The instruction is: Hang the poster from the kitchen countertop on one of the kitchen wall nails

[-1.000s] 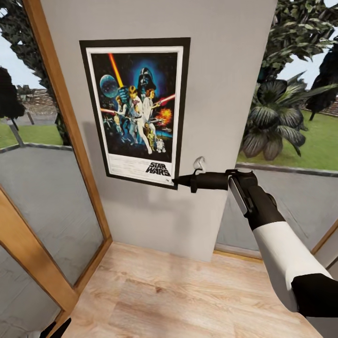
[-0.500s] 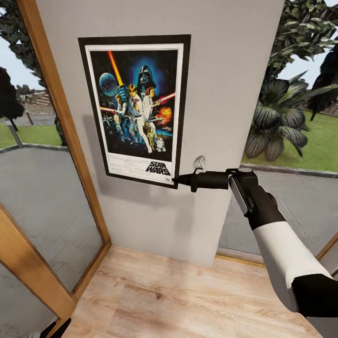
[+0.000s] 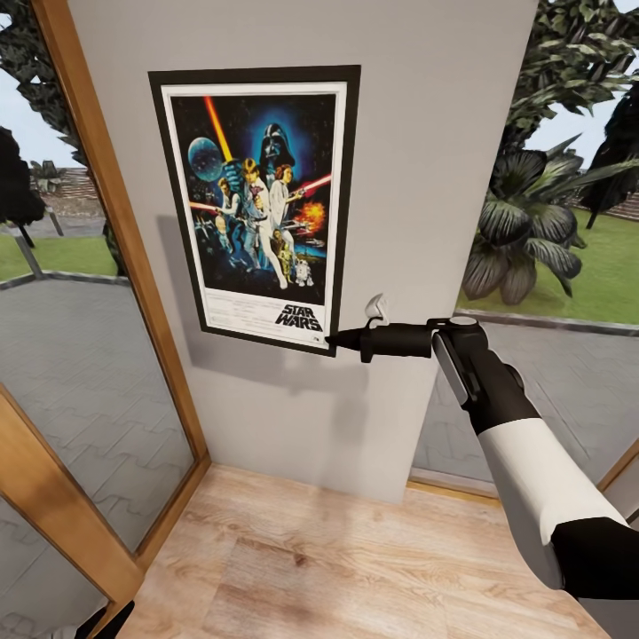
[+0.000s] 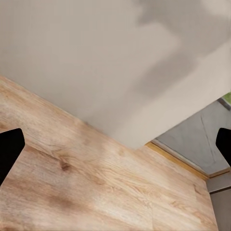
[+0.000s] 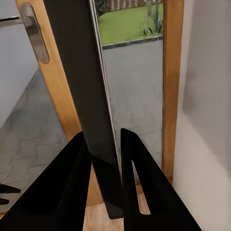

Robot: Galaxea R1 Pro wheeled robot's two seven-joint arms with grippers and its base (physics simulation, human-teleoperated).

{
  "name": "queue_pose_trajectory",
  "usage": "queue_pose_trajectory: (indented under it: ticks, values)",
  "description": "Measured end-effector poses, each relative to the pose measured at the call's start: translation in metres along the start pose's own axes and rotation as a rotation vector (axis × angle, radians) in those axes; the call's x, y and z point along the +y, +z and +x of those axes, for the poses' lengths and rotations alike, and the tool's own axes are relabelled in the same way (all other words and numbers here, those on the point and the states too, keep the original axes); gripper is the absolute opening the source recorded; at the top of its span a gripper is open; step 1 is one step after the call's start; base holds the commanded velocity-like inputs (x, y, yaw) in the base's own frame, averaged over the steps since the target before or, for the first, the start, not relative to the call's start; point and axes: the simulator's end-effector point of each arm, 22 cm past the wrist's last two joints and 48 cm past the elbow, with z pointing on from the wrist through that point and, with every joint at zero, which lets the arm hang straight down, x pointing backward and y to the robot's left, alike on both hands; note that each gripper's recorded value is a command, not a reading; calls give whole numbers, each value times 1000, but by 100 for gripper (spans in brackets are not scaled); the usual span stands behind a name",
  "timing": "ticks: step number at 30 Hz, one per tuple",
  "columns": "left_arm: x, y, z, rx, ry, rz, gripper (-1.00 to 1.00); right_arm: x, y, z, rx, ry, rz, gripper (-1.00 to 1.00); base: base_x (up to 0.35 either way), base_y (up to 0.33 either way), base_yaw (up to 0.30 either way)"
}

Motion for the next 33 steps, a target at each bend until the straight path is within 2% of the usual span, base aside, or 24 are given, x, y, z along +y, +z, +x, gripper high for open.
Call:
queue_pose_trajectory:
  ticks: [13,22,33]
  values:
    - [0,0,0,0,0,-2,100,-1,0,0,2,4,2,-100,0,0,0]
    - [0,0,0,0,0,-2,100,-5,0,4,19,43,18,-100,0,0,0]
    - [0,0,0,0,0,-2,100,-7,0,5,20,54,22,-100,0,0,0]
